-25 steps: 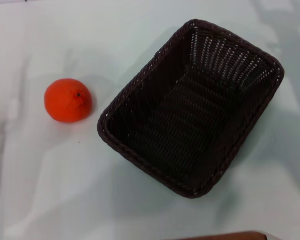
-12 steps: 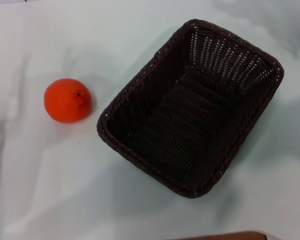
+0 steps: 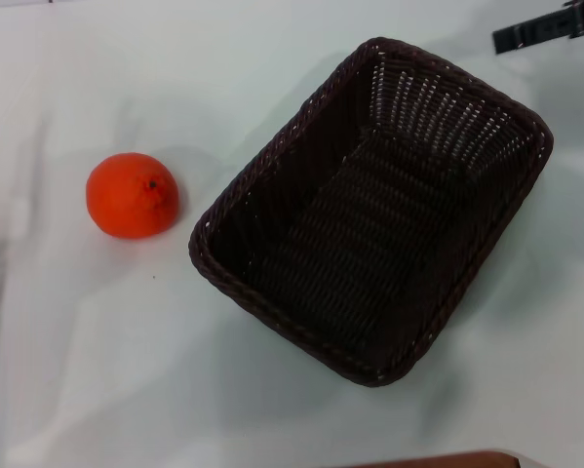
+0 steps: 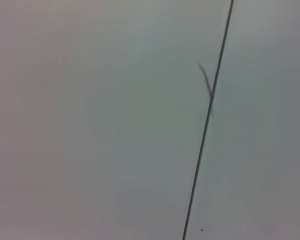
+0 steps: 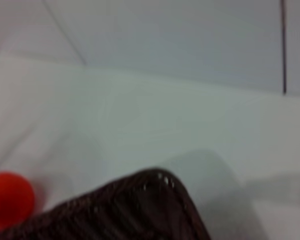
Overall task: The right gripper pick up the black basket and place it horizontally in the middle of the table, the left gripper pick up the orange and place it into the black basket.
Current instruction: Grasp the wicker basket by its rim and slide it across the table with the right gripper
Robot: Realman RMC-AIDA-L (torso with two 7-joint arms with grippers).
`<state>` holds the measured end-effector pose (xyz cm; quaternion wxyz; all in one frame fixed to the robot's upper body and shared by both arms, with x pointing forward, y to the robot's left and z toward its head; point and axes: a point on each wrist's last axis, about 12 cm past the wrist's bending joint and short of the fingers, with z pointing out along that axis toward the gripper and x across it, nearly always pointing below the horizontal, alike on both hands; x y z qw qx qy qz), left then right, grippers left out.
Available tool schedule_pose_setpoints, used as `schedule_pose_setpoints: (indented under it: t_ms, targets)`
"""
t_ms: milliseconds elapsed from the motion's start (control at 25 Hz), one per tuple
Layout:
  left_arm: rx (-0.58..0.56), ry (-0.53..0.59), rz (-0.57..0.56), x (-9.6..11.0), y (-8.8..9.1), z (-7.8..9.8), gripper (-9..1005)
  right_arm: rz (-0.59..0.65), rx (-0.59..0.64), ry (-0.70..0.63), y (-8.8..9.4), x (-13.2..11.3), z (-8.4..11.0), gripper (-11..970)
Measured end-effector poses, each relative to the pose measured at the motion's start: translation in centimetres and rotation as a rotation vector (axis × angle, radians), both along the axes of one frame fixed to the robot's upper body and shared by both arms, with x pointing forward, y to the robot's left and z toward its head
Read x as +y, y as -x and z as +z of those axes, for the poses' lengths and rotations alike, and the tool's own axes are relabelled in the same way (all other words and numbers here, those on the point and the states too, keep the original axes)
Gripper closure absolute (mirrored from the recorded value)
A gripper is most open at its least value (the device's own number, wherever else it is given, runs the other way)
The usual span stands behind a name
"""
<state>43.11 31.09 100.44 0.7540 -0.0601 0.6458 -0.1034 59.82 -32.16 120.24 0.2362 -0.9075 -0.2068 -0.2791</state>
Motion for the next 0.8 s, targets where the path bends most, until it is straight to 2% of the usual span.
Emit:
schedule_pose_setpoints:
  t_ms: [200,480,600,800]
  targets:
    - [0.008,0.002,0.002,0.0,0.2,-0.1,137,0.061,0.06,0.074,-1.1,2.8,-1.6,15]
    - [0.008,0.003,0.003,0.0,0.3,-0.2,137,0.052,0.086,0.132,-1.8,5.2,-4.3,14]
    - [0.009,0.004,0.004,-0.1,0.4,-0.2,136,0.049,0.082,0.15,-1.8,5.6,-4.7,14]
    - [0.008,0.004,0.006,0.0,0.5,-0.2,137,0.059,0.072,0.135,-1.9,6.0,-4.9,90]
